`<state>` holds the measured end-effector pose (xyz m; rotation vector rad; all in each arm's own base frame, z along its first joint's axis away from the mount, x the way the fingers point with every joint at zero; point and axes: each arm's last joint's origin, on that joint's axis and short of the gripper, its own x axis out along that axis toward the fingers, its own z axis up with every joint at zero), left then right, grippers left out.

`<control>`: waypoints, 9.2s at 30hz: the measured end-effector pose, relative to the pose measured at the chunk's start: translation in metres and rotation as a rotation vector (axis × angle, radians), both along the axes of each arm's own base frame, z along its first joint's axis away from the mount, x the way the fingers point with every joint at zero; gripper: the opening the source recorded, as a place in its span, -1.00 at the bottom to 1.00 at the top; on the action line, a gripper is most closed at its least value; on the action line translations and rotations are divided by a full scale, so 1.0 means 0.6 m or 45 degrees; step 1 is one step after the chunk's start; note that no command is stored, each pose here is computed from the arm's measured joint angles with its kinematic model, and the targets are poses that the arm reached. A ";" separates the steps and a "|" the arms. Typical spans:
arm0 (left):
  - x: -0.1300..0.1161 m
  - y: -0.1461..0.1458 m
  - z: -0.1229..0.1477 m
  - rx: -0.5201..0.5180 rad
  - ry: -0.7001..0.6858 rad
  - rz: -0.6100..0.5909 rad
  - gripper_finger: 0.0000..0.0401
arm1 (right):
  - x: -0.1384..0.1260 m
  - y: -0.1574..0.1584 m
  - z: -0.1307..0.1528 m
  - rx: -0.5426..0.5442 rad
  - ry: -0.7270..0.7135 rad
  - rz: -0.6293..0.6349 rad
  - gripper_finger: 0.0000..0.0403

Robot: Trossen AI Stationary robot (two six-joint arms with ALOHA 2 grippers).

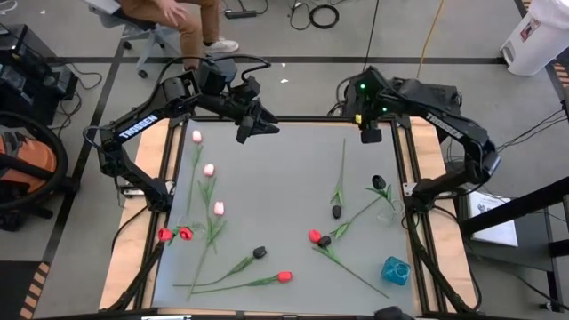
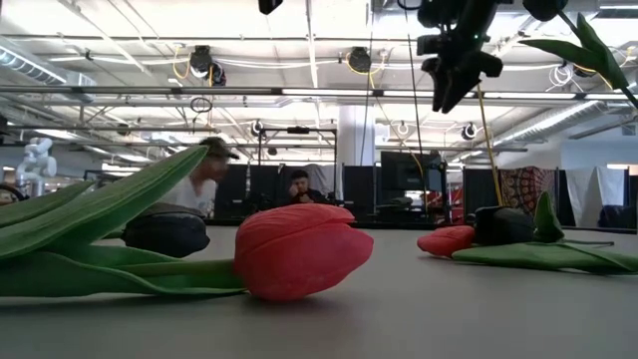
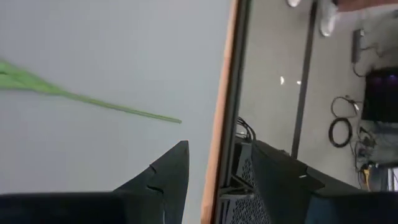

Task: Sort flowers into vase by color
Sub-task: Put the top black tulip into the right transparent vase

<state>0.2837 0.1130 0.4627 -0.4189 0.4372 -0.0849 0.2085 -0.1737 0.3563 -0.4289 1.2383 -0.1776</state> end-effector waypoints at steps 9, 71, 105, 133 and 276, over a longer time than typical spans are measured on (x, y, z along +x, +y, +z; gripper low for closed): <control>0.000 0.000 0.000 0.000 0.000 0.000 0.04 | 0.027 -0.001 -0.024 -0.008 0.119 0.200 -0.18; 0.006 -0.016 0.000 0.019 -0.002 -0.053 0.04 | 0.096 0.162 -0.265 0.361 0.279 0.956 -0.18; 0.006 -0.016 0.000 0.016 -0.001 -0.051 0.04 | 0.062 0.151 -0.343 0.290 0.253 1.011 -0.18; 0.007 -0.019 0.000 0.019 -0.003 -0.057 0.04 | 0.061 0.131 -0.366 0.319 0.250 0.944 -0.38; 0.013 -0.020 -0.003 -0.040 0.095 0.531 0.04 | -0.380 0.320 0.025 0.784 -1.574 -0.081 -0.98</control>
